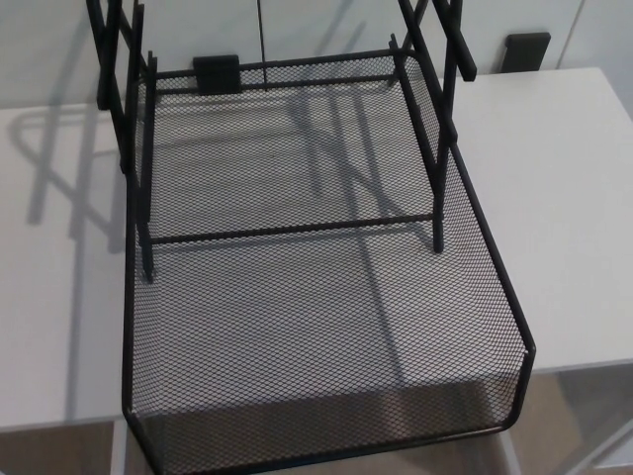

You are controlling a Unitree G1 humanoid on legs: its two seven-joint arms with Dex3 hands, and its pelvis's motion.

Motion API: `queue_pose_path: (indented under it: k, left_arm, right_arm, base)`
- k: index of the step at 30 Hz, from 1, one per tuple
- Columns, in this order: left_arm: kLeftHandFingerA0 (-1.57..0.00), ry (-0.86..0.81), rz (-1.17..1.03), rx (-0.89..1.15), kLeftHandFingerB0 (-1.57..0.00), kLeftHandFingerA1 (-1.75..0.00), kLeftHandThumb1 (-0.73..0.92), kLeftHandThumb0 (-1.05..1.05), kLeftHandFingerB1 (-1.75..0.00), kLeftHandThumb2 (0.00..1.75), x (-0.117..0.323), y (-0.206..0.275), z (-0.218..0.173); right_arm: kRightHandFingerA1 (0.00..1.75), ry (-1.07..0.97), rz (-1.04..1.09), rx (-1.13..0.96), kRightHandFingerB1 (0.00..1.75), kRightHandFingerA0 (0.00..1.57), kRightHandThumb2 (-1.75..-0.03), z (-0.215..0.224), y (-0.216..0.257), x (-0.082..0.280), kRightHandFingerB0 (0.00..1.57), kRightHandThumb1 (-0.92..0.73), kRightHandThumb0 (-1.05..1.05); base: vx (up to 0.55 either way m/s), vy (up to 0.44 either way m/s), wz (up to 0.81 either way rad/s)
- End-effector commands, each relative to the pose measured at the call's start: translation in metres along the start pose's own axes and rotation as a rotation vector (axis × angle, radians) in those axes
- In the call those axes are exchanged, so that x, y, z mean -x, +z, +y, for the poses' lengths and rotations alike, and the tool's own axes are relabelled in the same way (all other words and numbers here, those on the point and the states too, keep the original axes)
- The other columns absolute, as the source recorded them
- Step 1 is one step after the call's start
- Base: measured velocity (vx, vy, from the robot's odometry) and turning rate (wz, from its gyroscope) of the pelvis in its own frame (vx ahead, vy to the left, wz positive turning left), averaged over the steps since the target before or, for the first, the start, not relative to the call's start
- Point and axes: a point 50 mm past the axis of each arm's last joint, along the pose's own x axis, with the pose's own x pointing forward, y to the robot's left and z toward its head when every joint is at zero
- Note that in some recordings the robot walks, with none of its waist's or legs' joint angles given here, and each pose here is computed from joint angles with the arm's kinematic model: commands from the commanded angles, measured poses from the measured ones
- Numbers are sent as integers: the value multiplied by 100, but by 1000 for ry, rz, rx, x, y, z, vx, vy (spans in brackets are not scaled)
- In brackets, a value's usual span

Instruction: The robot walks towards a file tray kept in the middle of a desk and uses its right hand to grab a tray and pulls it out towards itself

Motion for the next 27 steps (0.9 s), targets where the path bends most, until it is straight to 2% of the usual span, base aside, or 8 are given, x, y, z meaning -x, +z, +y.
queue_pose_path:
  k: [1, 2, 3, 8, 9, 11, 12, 27]
  left_arm:
    - [-65, 47, -22, -1, -55, -40, 54, -54, -37, 57, 8, -10, -1]
    - [-64, 50, -20, -4, -55, -40, 54, -55, -37, 57, 8, -10, 0]
    - [-64, 51, -21, -6, -56, -40, 54, -55, -37, 57, 8, -11, 1]
    - [-64, 42, -23, -1, -54, -40, 54, -55, -37, 57, 8, -12, -4]
    - [-64, 43, -24, -1, -54, -40, 54, -55, -37, 57, 8, -13, -3]
    - [-64, 48, -25, -14, -55, -40, 54, -55, -37, 57, 8, -12, -2]
    - [-64, 48, -26, -10, -55, -40, 54, -55, -37, 57, 8, -13, -2]
    - [-64, 63, -33, -81, -55, -39, 55, -56, -37, 58, 6, -4, 5]
  right_arm:
    - [64, 400, -74, -86, 61, 92, -77, 67, 4, 1, 80, -44, -66]
    - [64, 417, -79, -73, 61, 92, -77, 70, 1, 3, 80, -44, -68]
    - [55, 426, -81, -56, 51, 95, -56, 70, -1, 5, 82, -51, -60]
    - [55, 423, -69, -81, 51, 96, -56, 67, -7, 6, 82, -52, -58]
    - [65, 421, -67, -89, 62, 91, -79, 68, -8, 5, 80, -45, -65]
    - [65, 431, -68, -103, 62, 91, -80, 66, -7, 6, 79, -45, -66]
    - [55, 436, -71, -107, 51, 94, -56, 67, -8, 6, 82, -52, -59]
    - [55, 437, -84, -155, 50, 94, -56, 65, -7, -1, 78, -52, -58]
  base:
    - [0, 0, 0]
    - [0, 0, 0]
    - [0, 0, 0]
    - [0, 0, 0]
    - [0, 0, 0]
    - [0, 0, 0]
    - [0, 0, 0]
    - [0, 0, 0]
